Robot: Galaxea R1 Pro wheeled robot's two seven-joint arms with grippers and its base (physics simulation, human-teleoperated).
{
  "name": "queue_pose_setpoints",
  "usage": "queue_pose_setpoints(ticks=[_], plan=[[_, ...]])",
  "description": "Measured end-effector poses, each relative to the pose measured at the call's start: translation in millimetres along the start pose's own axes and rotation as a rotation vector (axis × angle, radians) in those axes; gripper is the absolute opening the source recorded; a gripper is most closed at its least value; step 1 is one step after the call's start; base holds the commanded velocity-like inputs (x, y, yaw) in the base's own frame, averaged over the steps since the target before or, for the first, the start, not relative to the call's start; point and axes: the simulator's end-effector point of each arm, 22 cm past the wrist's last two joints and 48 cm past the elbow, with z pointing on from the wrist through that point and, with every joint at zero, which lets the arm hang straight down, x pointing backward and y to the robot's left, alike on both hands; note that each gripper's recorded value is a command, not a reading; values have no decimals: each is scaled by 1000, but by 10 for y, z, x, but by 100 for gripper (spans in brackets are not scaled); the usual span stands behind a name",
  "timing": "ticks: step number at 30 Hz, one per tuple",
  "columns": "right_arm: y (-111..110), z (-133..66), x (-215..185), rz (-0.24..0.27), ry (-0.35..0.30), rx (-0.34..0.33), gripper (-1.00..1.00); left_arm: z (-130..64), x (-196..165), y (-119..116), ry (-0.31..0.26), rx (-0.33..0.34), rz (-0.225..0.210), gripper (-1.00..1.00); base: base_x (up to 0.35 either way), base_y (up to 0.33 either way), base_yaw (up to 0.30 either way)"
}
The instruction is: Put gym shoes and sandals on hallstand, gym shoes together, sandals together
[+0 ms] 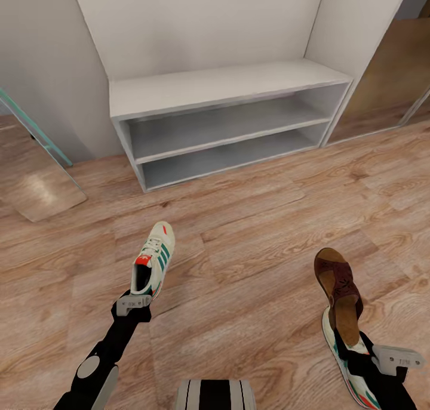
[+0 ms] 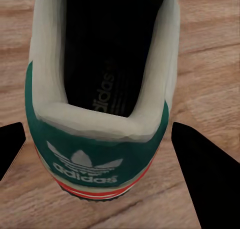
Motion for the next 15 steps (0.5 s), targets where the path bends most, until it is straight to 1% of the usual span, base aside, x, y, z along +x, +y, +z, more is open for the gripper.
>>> queue_pose_setpoints(ticks=[15], plan=[[-22, -18, -80, 3, -21, 6, -100, -20, -114, -13, -22, 2, 2, -100, 0, 0, 165]])
